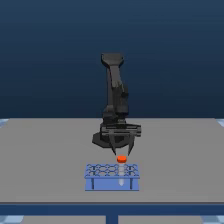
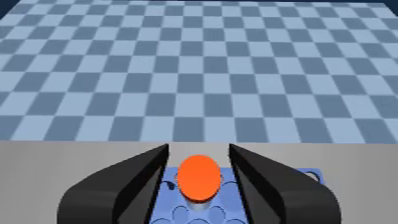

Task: Pick up the centrifuge tube on the rack

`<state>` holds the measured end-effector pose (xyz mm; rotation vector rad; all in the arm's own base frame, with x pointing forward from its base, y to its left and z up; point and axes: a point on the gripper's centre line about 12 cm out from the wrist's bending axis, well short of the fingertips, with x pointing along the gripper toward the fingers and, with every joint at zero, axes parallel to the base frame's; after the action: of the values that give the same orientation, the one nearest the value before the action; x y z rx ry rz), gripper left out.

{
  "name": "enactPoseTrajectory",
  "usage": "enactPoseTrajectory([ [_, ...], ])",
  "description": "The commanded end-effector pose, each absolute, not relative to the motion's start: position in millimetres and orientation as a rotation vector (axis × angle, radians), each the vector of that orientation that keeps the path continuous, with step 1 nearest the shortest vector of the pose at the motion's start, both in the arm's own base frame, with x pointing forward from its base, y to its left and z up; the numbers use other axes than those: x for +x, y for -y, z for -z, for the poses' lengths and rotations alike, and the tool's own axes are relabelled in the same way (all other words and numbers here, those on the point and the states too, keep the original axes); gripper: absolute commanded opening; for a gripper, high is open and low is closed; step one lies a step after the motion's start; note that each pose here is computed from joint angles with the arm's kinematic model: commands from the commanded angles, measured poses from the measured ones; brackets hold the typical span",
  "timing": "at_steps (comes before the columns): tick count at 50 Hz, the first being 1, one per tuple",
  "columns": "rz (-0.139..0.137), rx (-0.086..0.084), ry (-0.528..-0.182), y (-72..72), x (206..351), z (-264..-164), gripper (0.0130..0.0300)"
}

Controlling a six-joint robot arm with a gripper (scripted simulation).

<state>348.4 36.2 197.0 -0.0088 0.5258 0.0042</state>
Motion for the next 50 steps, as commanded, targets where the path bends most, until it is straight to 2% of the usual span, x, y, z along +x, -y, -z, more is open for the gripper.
enactPoseTrajectory([
  [1,0.000,0.000,-0.524,-36.1,349.0,-195.3,0.0300],
  [15,0.000,0.000,-0.524,-36.0,348.9,-188.6,0.0300],
  [38,0.000,0.000,-0.524,-36.0,348.9,-169.4,0.0300],
  [50,0.000,0.000,-0.524,-36.0,348.9,-164.9,0.0300],
])
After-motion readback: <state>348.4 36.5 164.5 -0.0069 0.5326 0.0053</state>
